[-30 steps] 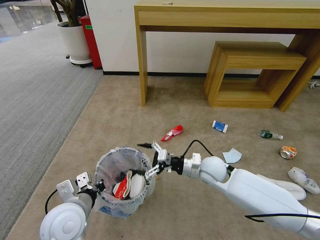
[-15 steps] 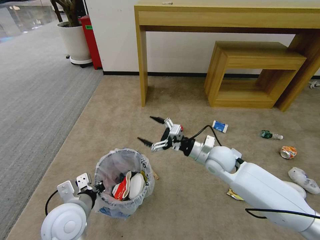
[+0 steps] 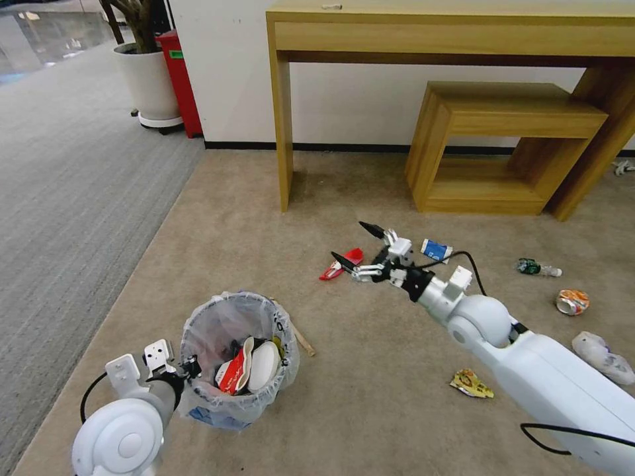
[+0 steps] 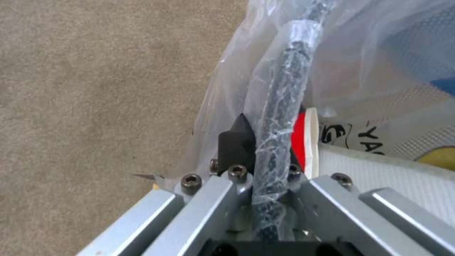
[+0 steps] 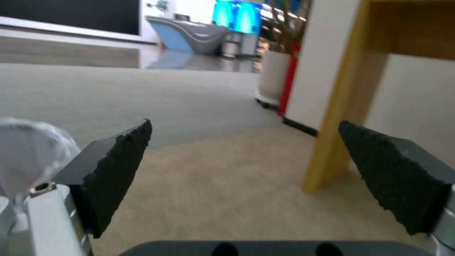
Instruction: Pick up the trash bin and place the garbage on the floor into it.
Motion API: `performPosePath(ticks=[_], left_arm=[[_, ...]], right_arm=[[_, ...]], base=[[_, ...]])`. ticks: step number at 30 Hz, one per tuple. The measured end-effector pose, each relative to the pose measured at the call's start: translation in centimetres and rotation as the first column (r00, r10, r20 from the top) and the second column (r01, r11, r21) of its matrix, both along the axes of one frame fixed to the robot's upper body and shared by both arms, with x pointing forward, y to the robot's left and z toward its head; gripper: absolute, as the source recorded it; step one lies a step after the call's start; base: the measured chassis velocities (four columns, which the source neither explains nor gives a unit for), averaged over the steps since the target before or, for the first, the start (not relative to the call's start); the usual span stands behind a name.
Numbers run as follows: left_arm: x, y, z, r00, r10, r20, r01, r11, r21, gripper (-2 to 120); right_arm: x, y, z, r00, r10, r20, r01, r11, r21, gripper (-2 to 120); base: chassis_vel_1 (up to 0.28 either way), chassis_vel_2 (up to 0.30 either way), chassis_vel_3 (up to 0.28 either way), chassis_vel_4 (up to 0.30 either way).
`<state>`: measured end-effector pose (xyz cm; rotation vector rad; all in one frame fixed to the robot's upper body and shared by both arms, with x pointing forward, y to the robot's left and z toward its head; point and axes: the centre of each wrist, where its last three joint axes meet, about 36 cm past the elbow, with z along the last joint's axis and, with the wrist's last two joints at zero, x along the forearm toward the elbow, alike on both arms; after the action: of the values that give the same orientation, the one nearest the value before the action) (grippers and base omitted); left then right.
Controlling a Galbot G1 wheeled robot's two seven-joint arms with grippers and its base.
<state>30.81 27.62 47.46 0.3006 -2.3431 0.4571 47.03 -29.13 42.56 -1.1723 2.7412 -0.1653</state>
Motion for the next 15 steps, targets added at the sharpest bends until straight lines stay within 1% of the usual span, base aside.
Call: performPosePath(ticks=[2,4,10,14,15], left_arm=[[0.1,0.1,-0.1,1.0,-0.001,-0.002,0.001,1.0,0.002,0],[0.3,0.7,-0.3,1.0,0.001,-0.012,-0.001,1.0,0.018,0],[0.2,1.7,-0.1,1.0,0.019,-0.01,-0.019,0.999,0.043,0],[0.0,2.1,0.1,1.0,0.028,-0.005,-0.028,0.998,0.055,0],[-0.1,2.2,0.3,0.999,0.033,-0.003,-0.033,0.998,0.058,0]], right_arm=[[-0.4,-0.3,-0.3,1.0,-0.013,-0.007,0.013,1.0,-0.002,100],[-1.7,-1.6,-1.3,0.998,-0.063,-0.027,0.063,0.998,-0.014,100],[-2.4,-2.5,-2.0,0.994,-0.107,-0.036,0.106,0.994,-0.024,100],[-2.7,-2.7,-2.5,0.987,-0.152,-0.049,0.151,0.988,-0.025,100],[-3.0,-2.8,-2.9,0.981,-0.182,-0.065,0.181,0.983,-0.025,100]], base=[[0.0,0.0,0.0,0.0],[0.0,0.0,0.0,0.0],[0.0,0.0,0.0,0.0],[0.0,0.0,0.0,0.0],[0.0,0.0,0.0,0.0]])
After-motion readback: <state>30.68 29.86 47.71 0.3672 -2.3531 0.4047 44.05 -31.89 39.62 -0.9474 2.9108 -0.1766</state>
